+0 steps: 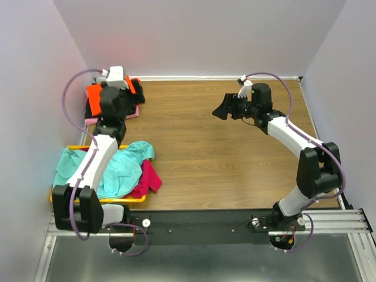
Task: Fold and stack the t-shirts
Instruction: Reset both grippers
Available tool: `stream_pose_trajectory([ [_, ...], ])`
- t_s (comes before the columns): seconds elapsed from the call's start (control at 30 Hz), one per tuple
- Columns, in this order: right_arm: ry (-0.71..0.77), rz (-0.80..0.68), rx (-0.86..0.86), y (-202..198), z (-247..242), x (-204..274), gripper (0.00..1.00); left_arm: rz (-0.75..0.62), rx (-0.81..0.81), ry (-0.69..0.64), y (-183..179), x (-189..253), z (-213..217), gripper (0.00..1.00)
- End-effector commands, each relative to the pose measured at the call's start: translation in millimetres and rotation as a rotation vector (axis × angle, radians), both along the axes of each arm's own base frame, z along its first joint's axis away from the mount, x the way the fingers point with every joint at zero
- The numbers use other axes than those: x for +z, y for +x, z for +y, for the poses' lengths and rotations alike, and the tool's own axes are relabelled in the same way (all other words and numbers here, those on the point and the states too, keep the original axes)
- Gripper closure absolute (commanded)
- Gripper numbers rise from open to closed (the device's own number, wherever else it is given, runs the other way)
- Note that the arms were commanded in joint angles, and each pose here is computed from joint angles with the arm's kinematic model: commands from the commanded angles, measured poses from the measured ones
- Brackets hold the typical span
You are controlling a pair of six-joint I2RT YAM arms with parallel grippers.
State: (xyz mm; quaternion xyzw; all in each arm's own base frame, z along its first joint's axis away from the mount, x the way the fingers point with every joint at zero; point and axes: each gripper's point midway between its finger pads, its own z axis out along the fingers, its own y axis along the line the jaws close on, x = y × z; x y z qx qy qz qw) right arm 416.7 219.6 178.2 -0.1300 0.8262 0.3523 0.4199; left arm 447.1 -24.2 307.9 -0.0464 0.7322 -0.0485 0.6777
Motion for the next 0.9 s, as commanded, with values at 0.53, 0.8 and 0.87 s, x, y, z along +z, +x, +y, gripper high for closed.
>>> stream_pose_trajectory([
  [0.53, -0.157, -0.162, -0.544, -17, -104, 23, 0.05, -0.076, -0.203, -0.106, -68, -44, -95, 0.13],
  [0.8, -0.169, -0.213, -0.63, -29, -124, 32, 0.04, -0.106, -0.161, -0.122, -78, -40, -83, 0.12],
  [0.87, -0.172, -0.217, -0.638, -30, -126, 32, 0.04, -0.107, -0.169, -0.117, -80, -40, -84, 0.12],
])
